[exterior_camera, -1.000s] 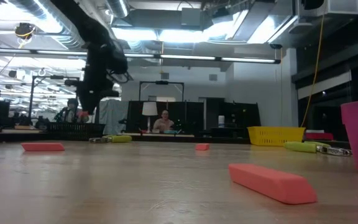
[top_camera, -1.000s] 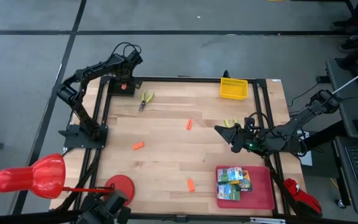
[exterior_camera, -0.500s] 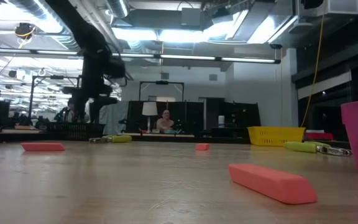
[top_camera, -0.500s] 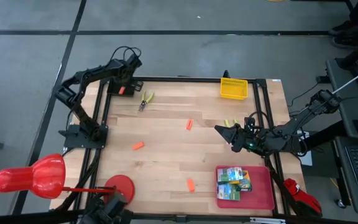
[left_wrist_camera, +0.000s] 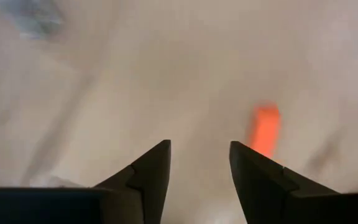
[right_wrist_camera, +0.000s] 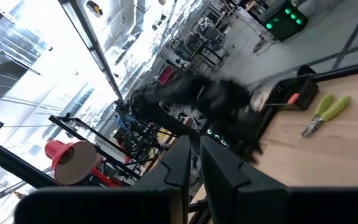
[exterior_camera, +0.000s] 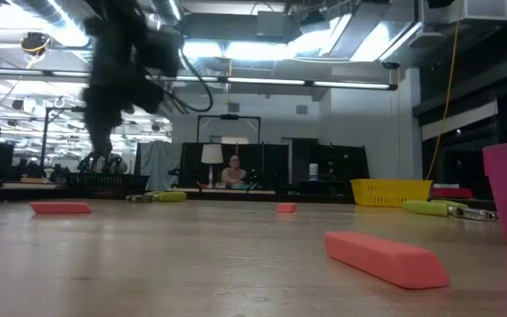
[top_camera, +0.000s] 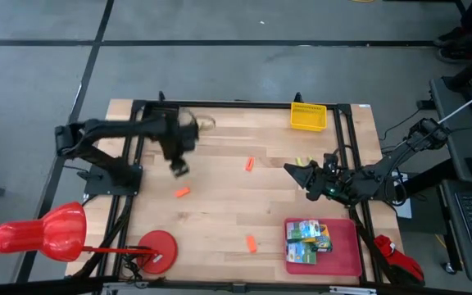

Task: Pick & Place School Supplies
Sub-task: Put the orange eraser into the black bin

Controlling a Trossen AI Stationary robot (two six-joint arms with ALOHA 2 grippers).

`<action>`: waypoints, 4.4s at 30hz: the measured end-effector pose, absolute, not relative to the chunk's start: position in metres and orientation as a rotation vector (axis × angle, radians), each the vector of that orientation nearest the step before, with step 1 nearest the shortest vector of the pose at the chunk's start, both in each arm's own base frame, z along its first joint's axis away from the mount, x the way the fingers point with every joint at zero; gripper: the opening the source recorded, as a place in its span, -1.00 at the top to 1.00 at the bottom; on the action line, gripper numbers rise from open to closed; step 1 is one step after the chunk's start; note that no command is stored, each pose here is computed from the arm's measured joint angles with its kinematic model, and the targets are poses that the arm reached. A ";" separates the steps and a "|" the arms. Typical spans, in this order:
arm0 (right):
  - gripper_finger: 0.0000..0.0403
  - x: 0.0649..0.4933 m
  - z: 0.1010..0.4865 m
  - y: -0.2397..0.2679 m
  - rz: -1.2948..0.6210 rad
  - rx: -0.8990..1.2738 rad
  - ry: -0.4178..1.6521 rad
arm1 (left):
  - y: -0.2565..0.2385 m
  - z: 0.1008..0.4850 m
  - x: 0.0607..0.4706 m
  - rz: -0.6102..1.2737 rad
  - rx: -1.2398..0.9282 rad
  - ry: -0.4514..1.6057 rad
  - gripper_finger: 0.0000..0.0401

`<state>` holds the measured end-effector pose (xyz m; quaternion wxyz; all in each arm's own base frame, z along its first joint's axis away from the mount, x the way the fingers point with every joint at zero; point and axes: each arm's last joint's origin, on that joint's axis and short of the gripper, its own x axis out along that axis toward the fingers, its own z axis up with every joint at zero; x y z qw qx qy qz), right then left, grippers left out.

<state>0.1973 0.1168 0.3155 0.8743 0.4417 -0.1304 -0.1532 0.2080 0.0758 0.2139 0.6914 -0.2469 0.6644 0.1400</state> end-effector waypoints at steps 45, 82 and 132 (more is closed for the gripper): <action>0.80 0.197 0.322 0.118 -0.233 0.898 -0.283 | -0.037 0.138 0.204 0.204 -0.306 1.305 0.09; 0.80 0.197 0.322 0.118 -0.219 0.908 -0.285 | 0.022 0.218 0.238 0.763 -0.561 0.636 0.85; 0.80 0.197 0.323 0.118 -0.204 0.903 -0.290 | 0.188 0.217 0.205 0.768 -0.694 0.680 0.45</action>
